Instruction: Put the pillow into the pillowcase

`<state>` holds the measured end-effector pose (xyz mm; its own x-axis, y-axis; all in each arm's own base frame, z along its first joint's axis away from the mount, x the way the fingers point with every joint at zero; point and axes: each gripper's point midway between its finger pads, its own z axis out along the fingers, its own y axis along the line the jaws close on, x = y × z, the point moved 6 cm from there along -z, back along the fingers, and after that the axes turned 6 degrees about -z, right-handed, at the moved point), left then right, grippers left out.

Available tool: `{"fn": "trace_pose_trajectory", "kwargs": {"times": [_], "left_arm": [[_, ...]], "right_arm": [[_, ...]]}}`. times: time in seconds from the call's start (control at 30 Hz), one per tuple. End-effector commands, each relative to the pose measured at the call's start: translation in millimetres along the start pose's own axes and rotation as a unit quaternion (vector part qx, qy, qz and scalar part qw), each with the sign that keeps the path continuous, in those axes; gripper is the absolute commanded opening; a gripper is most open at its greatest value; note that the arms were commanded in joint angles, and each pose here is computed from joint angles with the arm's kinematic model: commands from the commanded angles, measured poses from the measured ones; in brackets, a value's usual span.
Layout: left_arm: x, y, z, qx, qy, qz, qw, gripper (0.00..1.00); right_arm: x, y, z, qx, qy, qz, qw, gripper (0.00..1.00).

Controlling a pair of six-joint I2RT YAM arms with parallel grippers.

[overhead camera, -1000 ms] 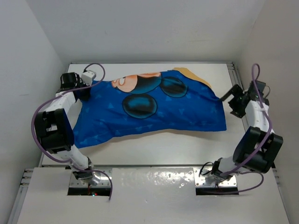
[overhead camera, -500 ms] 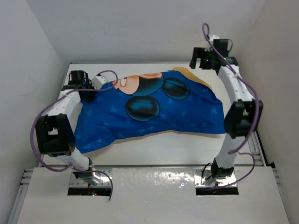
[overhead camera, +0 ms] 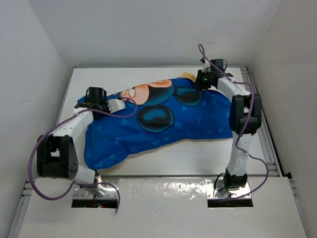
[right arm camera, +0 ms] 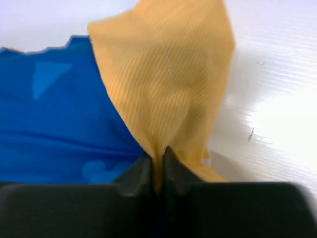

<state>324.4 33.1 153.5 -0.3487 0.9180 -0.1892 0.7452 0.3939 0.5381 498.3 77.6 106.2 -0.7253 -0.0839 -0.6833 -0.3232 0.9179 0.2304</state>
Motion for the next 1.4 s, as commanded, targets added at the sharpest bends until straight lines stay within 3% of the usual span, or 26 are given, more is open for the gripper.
{"fn": "trace_pose_trajectory", "kwargs": {"times": [0.0, 0.2, 0.23, 0.33, 0.53, 0.6, 0.67, 0.73, 0.87, 0.9, 0.93, 0.97, 1.07, 1.27, 1.3, 1.33, 1.37], "left_arm": [[29.0, -30.3, 11.2, 0.046, 0.063, 0.046, 0.996, 0.00], [56.0, -56.2, 14.0, 0.011, 0.088, 0.210, 0.974, 0.00], [57.0, -61.8, 14.1, 0.008, 0.075, 0.228, 0.971, 0.00], [59.0, -83.0, 9.9, 0.015, 0.044, 0.274, 0.961, 0.00], [45.2, -82.8, 8.1, 0.002, 0.008, 0.262, 0.965, 0.00], [41.0, -78.9, 8.7, -0.011, -0.002, 0.263, 0.965, 0.00], [37.9, -74.3, 8.9, -0.017, -0.005, 0.260, 0.966, 0.00], [34.2, -72.1, 9.8, -0.019, -0.008, 0.247, 0.969, 0.00], [30.9, -69.6, 6.9, -0.022, -0.010, 0.234, 0.972, 0.00], [32.3, -71.7, 6.5, -0.023, -0.009, 0.233, 0.972, 0.00], [32.5, -72.4, 6.2, -0.025, -0.010, 0.234, 0.972, 0.00], [33.6, -74.2, 6.5, -0.024, -0.010, 0.234, 0.972, 0.00], [33.9, -79.2, 7.5, -0.026, -0.016, 0.235, 0.972, 0.00], [25.1, -75.0, 5.9, -0.040, -0.032, 0.183, 0.982, 0.07], [22.9, -71.6, 5.2, -0.045, -0.036, 0.170, 0.984, 0.10], [18.1, -64.5, 3.3, -0.052, -0.045, 0.155, 0.985, 0.11], [15.7, -62.4, 3.3, -0.053, -0.050, 0.126, 0.989, 0.12]], "right_arm": [[-18.3, -49.2, -33.9, 0.058, -0.071, 0.087, 0.992, 0.00], [7.7, -78.8, -80.1, 0.117, -0.122, 0.204, 0.964, 0.00], [30.4, -79.9, -83.3, 0.128, -0.111, 0.224, 0.960, 0.00], [39.0, -86.3, -118.5, 0.149, -0.144, 0.266, 0.941, 0.00], [22.1, -110.2, -141.4, 0.214, -0.209, 0.259, 0.918, 0.00], [8.9, -123.7, -137.4, 0.245, -0.216, 0.260, 0.909, 0.00], [21.6, -141.6, -113.9, 0.268, -0.175, 0.290, 0.902, 0.00], [8.6, -157.0, -105.5, 0.268, -0.189, 0.313, 0.891, 0.00], [21.9, -187.7, -100.1, 0.319, -0.176, 0.339, 0.867, 0.06], [16.8, -197.0, -107.6, 0.342, -0.181, 0.335, 0.859, 0.15], [16.5, -200.9, -109.8, 0.349, -0.174, 0.324, 0.862, 0.31], [11.1, -204.0, -115.5, 0.357, -0.170, 0.322, 0.861, 0.68], [17.2, -202.4, -121.1, 0.368, -0.144, 0.300, 0.868, 0.90], [25.3, -146.6, -123.7, 0.304, -0.138, 0.174, 0.927, 0.89], [28.4, -136.7, -125.8, 0.299, -0.136, 0.156, 0.931, 0.82], [8.9, -117.2, -137.0, 0.282, -0.176, 0.113, 0.937, 0.76], [25.6, -106.6, -133.0, 0.271, -0.167, 0.104, 0.942, 0.69]]}}
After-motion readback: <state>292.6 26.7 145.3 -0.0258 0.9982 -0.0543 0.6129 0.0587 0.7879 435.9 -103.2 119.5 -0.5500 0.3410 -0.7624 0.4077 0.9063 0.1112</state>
